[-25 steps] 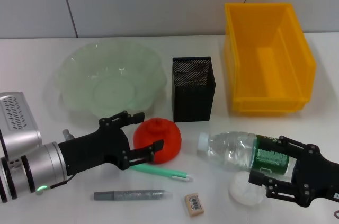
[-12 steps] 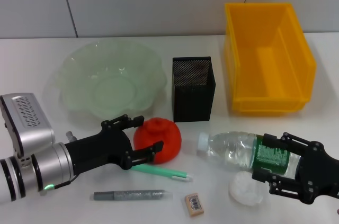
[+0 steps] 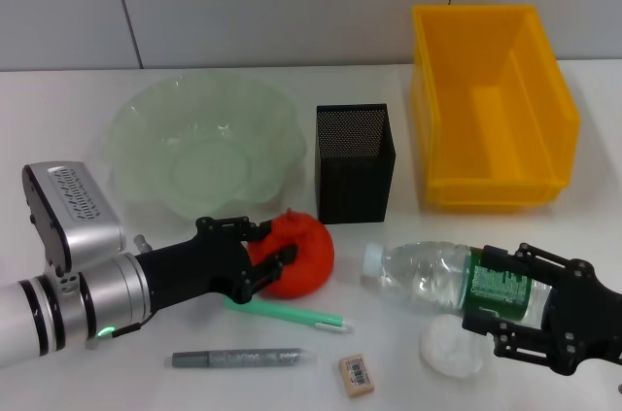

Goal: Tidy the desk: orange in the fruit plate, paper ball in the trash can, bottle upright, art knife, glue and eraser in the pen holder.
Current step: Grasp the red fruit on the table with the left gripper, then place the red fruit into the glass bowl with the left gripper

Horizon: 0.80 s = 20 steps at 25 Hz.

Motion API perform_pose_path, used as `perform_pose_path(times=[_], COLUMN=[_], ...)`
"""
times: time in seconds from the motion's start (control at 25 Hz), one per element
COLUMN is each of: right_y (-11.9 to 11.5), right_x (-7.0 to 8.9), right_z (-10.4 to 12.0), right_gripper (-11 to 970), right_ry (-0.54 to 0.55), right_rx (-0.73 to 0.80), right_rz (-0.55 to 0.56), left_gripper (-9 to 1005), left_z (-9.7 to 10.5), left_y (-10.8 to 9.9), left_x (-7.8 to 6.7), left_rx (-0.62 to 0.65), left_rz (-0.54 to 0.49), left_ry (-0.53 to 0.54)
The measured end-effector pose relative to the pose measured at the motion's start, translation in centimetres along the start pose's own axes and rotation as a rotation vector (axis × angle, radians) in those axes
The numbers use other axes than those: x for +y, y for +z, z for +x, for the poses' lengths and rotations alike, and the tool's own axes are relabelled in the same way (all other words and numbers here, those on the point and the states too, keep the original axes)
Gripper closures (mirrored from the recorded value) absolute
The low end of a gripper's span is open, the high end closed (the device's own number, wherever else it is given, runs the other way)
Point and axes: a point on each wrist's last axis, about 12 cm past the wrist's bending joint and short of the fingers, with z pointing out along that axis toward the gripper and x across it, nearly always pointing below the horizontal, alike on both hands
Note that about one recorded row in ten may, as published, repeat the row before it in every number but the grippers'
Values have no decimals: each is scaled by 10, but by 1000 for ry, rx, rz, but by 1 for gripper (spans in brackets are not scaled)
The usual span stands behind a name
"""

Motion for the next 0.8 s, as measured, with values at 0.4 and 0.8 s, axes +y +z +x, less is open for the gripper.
perform_pose_path(times=[0.4,0.8], right_y=[1,1], right_x=[0,0], right_z=[1,1], right_gripper=[170,170], right_ry=[4,1], right_rx=[2,3], right_rz=[5,6], left_gripper=[795,874], left_z=[0,-12], left_y=[1,-46], left_x=[0,-9], left_rx=[4,-215], left_rz=[4,89], left_ry=[3,22])
